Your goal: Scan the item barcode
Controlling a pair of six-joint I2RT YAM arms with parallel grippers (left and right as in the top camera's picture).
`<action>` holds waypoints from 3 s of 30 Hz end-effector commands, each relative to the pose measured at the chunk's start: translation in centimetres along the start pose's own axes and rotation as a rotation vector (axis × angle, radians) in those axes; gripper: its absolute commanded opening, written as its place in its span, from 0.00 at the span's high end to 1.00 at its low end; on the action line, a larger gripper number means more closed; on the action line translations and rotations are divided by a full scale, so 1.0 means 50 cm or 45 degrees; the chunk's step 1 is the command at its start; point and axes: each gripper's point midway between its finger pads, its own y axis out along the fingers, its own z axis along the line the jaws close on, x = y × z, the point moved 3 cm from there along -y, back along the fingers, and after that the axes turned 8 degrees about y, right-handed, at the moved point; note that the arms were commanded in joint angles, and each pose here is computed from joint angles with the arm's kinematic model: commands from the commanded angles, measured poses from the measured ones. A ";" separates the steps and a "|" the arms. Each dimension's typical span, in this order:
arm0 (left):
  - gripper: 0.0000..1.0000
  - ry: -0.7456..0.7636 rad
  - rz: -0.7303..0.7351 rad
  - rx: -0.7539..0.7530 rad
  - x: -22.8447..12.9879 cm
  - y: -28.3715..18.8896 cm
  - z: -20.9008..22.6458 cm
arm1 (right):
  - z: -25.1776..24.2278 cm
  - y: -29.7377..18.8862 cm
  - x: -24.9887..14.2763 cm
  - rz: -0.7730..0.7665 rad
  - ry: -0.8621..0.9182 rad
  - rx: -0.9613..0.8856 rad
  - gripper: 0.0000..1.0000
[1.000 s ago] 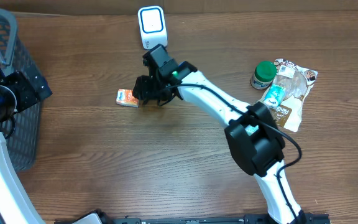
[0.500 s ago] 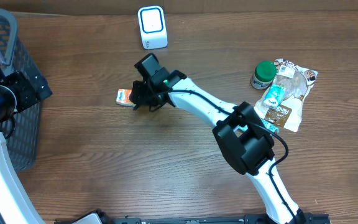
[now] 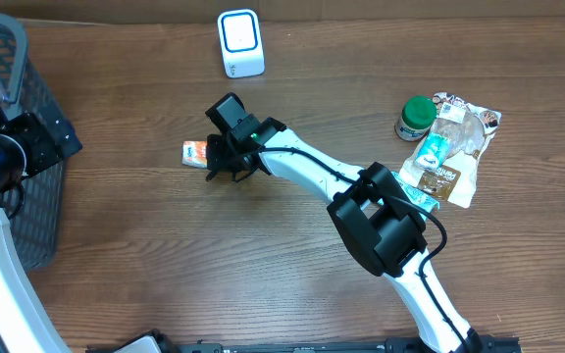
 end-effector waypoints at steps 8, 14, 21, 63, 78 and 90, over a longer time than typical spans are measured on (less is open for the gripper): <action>0.00 -0.007 -0.008 -0.009 0.004 -0.002 0.000 | -0.020 -0.006 -0.012 0.017 -0.062 -0.066 0.96; 0.01 -0.007 -0.008 -0.009 0.004 -0.002 0.000 | 0.003 -0.070 -0.015 0.032 -0.137 -0.061 0.96; 0.00 -0.007 -0.008 -0.009 0.004 -0.002 0.000 | 0.000 -0.113 -0.093 0.180 -0.220 -0.171 0.96; 0.01 -0.007 -0.008 -0.009 0.004 -0.002 0.000 | -0.078 -0.170 -0.126 0.259 -0.299 -0.494 0.55; 0.00 -0.007 -0.008 -0.009 0.004 -0.002 0.000 | 0.004 -0.165 -0.055 0.041 -0.347 -0.293 0.62; 0.00 -0.007 -0.008 -0.009 0.004 -0.002 0.000 | 0.012 -0.141 -0.184 0.363 -0.493 -0.195 0.86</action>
